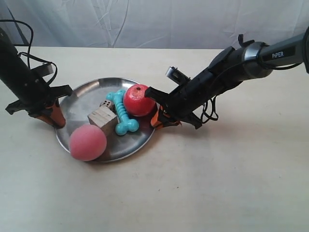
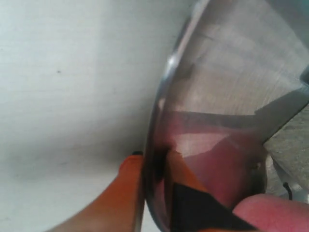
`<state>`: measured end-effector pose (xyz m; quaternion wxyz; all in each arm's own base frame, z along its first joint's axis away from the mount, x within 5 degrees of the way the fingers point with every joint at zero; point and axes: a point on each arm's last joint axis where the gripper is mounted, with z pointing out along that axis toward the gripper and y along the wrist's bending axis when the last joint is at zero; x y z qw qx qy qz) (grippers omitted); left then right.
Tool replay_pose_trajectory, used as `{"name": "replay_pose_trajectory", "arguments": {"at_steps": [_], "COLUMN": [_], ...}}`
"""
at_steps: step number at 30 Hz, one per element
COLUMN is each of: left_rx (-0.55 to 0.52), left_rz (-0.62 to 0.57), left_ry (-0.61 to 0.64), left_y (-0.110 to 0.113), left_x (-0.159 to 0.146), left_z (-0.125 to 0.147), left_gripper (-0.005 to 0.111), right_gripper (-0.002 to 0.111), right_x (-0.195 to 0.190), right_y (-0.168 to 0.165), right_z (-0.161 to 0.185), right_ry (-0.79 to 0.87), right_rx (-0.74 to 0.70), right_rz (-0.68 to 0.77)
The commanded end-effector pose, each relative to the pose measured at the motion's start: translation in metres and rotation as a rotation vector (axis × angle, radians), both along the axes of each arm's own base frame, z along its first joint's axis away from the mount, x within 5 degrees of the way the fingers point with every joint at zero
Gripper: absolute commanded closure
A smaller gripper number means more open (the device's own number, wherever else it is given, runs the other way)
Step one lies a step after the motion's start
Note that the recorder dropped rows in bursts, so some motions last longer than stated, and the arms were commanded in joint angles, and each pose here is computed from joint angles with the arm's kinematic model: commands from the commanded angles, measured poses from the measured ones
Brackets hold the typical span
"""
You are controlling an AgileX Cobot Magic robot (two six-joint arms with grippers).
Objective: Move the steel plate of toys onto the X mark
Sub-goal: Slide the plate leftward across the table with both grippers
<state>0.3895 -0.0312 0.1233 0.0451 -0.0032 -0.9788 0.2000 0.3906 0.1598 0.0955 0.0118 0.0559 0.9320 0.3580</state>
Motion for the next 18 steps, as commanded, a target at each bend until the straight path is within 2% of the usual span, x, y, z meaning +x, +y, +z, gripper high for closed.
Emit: {"name": "replay_pose_trajectory", "arguments": {"at_steps": [1, 7, 14, 16, 18], "left_rx": [0.049, 0.095, 0.099, 0.100, 0.101], "left_rz": [0.013, -0.014, -0.014, -0.012, -0.011], "left_ry": [-0.055, -0.074, -0.080, -0.085, -0.087], "left_y": [0.0083, 0.0124, 0.0127, 0.0128, 0.0129], "left_x": [0.0039, 0.0046, 0.0051, 0.0056, 0.0058], "left_z": [0.0018, 0.0004, 0.0003, 0.0002, 0.0002], "left_gripper": [0.107, 0.107, 0.107, 0.107, 0.107], "right_gripper": [0.109, 0.109, 0.109, 0.105, 0.096], "right_x": [-0.0030, -0.0021, -0.0014, -0.0011, -0.0008], "right_y": [0.0047, 0.0092, 0.0109, 0.0108, 0.0107], "right_z": [-0.0033, -0.0043, -0.0042, -0.0043, -0.0044], "right_ry": [0.007, -0.015, -0.031, -0.033, -0.035], "right_rx": [0.009, -0.006, -0.019, -0.021, -0.023], "right_rz": [0.058, 0.052, 0.056, 0.054, 0.052]}}
